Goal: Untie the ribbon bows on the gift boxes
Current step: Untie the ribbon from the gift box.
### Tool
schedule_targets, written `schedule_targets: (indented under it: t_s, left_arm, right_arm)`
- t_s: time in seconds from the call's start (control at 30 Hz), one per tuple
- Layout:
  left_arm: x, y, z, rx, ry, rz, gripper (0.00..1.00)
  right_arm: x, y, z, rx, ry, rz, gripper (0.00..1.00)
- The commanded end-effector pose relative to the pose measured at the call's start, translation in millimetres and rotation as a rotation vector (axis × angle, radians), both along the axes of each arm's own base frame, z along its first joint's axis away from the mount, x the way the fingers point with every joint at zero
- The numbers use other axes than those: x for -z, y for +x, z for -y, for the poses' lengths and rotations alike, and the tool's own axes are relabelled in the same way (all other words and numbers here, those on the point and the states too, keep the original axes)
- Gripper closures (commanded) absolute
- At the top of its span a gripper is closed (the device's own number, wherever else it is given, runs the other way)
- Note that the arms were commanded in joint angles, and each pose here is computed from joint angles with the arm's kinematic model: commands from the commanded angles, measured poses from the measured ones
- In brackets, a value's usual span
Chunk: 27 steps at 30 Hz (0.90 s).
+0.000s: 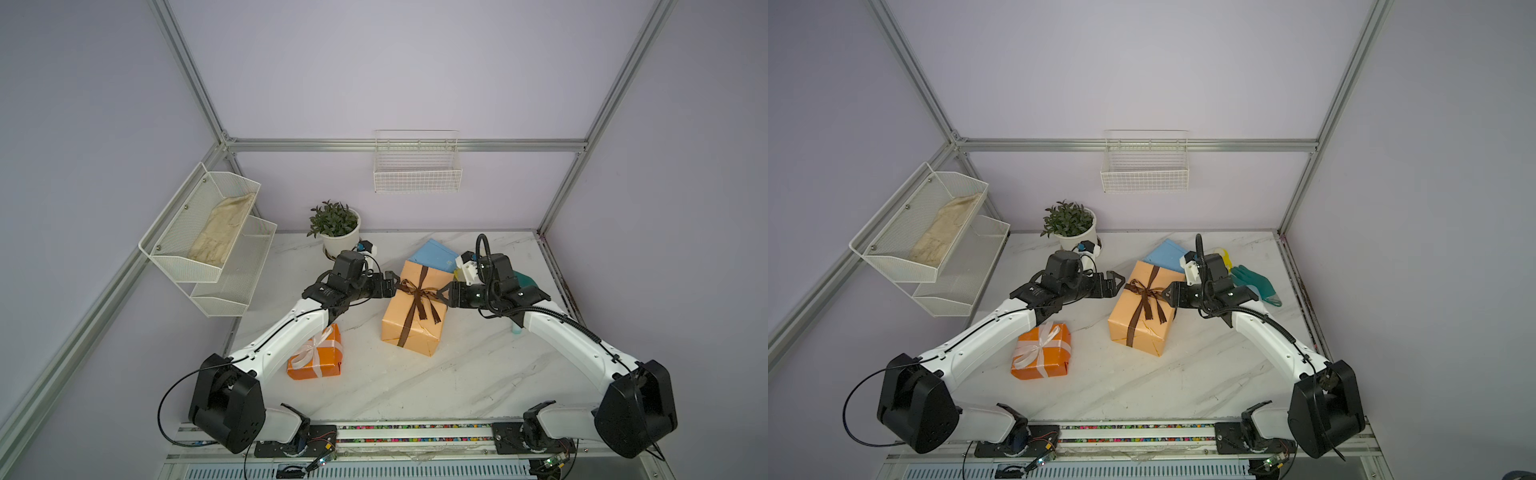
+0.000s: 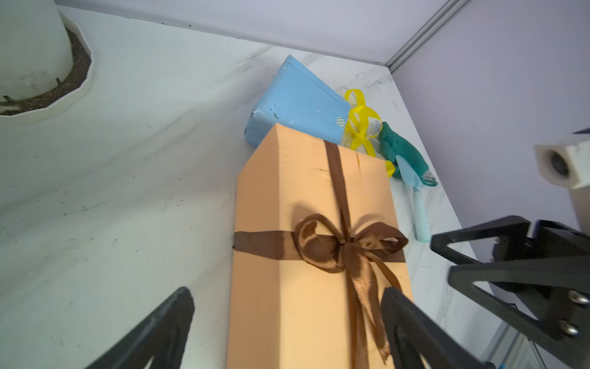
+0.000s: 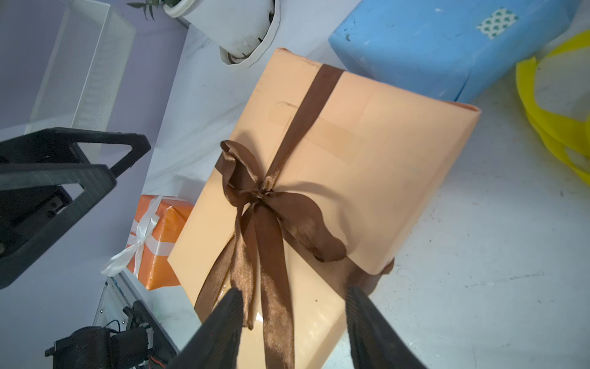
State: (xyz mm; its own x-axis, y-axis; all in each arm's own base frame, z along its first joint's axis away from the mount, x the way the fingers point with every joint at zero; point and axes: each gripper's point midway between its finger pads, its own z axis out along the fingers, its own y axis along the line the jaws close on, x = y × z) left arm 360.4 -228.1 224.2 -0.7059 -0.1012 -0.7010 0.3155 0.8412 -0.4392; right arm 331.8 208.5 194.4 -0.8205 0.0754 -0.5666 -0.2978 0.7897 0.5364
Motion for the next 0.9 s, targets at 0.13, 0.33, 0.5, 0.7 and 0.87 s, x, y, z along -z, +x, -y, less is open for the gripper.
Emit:
schedule_targets:
  t_s: [0.13,0.33,0.5,0.7,0.87]
  left_arm:
    - [-5.4,-18.9,45.3,0.081,0.045,-0.025,0.22]
    - [11.8,-25.2,72.4,0.121,0.185,-0.059,0.31]
    - [25.1,-24.2,81.9,0.134,0.229,-0.088,0.45]
    - [35.7,-18.5,88.5,0.143,0.248,-0.106,0.58]
    - [32.3,-14.0,94.6,0.151,0.240,-0.098,0.61]
  right_arm:
    - [10.1,7.7,-14.6,-0.001,-0.045,0.003,0.47]
    - [-11.1,18.2,20.4,0.185,-0.122,0.102,0.47]
    - [-16.9,17.6,42.3,0.271,-0.171,0.146,0.48]
    - [-22.3,12.3,31.7,0.211,-0.123,0.160,0.48]
    - [-16.7,5.1,11.6,0.110,-0.053,0.140,0.49]
